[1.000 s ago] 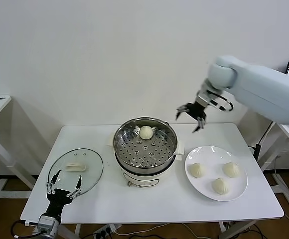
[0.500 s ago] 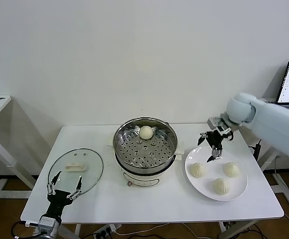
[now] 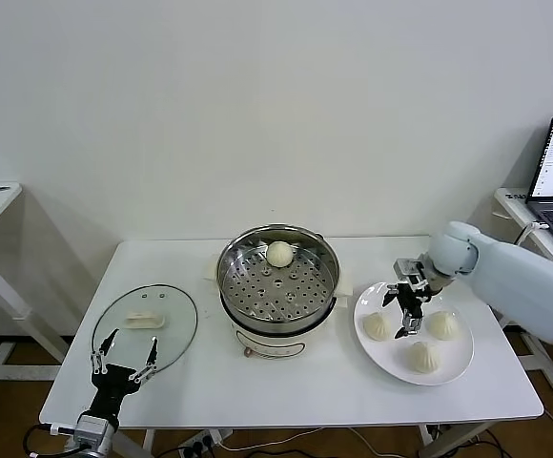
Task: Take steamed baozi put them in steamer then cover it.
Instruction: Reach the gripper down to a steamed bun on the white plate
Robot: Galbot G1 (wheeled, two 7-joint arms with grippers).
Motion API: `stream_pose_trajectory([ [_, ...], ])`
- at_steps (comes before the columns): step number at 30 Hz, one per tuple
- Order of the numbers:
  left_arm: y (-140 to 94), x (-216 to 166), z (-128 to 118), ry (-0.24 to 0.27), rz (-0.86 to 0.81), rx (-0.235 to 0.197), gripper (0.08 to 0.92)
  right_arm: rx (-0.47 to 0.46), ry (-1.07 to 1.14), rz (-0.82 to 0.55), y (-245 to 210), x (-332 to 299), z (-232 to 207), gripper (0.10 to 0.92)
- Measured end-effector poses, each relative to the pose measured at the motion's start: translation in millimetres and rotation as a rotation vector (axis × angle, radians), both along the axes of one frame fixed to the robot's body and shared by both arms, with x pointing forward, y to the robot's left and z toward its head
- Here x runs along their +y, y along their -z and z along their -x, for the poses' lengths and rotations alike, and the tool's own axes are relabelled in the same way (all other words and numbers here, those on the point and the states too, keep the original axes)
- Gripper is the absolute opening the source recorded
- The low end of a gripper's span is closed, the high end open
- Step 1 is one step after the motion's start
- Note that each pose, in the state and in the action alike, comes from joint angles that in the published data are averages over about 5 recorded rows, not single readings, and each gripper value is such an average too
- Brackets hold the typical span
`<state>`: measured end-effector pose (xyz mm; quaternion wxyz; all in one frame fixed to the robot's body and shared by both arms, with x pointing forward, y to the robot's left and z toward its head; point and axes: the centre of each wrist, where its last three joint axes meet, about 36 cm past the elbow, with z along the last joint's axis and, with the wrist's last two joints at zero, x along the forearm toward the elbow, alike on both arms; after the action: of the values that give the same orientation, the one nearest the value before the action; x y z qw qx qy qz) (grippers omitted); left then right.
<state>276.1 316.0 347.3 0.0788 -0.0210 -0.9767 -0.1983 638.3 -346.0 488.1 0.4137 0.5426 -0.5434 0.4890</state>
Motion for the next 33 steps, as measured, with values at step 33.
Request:
stream_pose_trajectory([
  [33, 3, -3, -1, 0.005, 0.002, 0.002, 0.823, -0.021, 0.019, 0.003, 26, 13, 1, 0.718],
])
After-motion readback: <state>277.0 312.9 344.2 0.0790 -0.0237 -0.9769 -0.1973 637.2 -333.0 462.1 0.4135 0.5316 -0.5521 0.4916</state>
